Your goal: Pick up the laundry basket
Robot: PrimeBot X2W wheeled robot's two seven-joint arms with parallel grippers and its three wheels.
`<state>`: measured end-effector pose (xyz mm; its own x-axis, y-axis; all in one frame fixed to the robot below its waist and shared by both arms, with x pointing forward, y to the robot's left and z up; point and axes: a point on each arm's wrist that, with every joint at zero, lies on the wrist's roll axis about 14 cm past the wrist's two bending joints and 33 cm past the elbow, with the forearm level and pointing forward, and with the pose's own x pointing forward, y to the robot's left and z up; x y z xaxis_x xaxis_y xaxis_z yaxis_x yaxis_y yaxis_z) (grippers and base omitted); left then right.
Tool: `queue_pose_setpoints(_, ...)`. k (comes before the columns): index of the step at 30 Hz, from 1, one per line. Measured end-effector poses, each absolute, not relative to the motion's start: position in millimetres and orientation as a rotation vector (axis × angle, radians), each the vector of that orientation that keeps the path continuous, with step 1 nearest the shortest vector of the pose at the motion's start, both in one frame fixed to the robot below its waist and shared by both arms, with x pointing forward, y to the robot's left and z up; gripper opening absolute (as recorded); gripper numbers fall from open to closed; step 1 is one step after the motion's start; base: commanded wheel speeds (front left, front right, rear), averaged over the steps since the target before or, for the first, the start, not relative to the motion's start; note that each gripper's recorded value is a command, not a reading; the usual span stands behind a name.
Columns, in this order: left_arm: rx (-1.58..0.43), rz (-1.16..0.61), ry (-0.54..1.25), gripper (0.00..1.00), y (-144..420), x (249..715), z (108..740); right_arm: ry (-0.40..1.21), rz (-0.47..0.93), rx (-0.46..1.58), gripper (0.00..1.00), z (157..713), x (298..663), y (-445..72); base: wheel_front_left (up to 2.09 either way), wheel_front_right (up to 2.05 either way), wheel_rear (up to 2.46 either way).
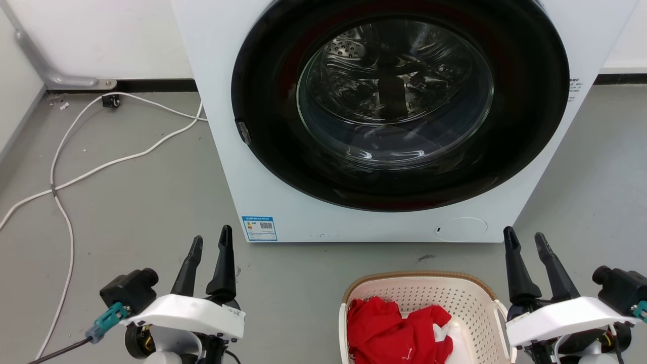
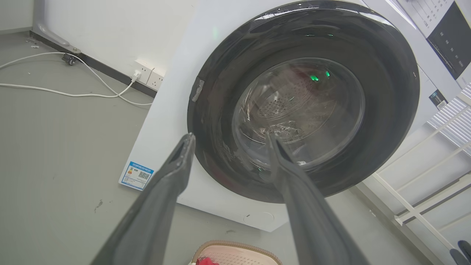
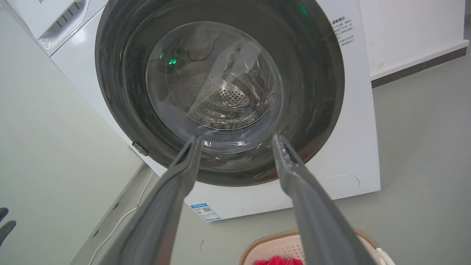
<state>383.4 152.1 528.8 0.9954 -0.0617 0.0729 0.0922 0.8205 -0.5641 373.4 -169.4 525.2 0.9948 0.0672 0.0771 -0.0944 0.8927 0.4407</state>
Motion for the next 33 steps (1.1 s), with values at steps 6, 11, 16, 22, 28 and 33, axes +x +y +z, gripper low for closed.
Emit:
queue_pose_setpoints(6, -0.490, -0.079, -0.065, 1.00, 152, 382, 529, -0.066, 0.106, 0.349, 1.00, 528, 373, -164, 0.00, 0.00, 0.00)
queue_pose_setpoints(11, -0.421, -0.076, -0.076, 1.00, 153, 382, 530, -0.065, 0.117, 0.285, 1.00, 528, 373, -161, 0.00, 0.00, 0.00)
queue_pose_setpoints(16, -0.364, -0.073, -0.097, 1.00, 154, 382, 534, -0.059, 0.124, 0.229, 1.00, 526, 373, -160, 0.00, 0.00, 0.00)
queue_pose_setpoints(22, -0.299, -0.076, -0.121, 1.00, 153, 382, 539, -0.044, 0.128, 0.168, 1.00, 523, 370, -159, 0.00, 0.00, 0.00)
queue_pose_setpoints(28, -0.233, -0.076, -0.136, 1.00, 153, 382, 541, -0.035, 0.128, 0.124, 1.00, 521, 371, -159, 0.00, 0.00, 0.00)
queue_pose_setpoints(33, -0.183, -0.080, -0.145, 1.00, 152, 381, 541, -0.032, 0.125, 0.086, 1.00, 521, 370, -161, 0.00, 0.00, 0.00)
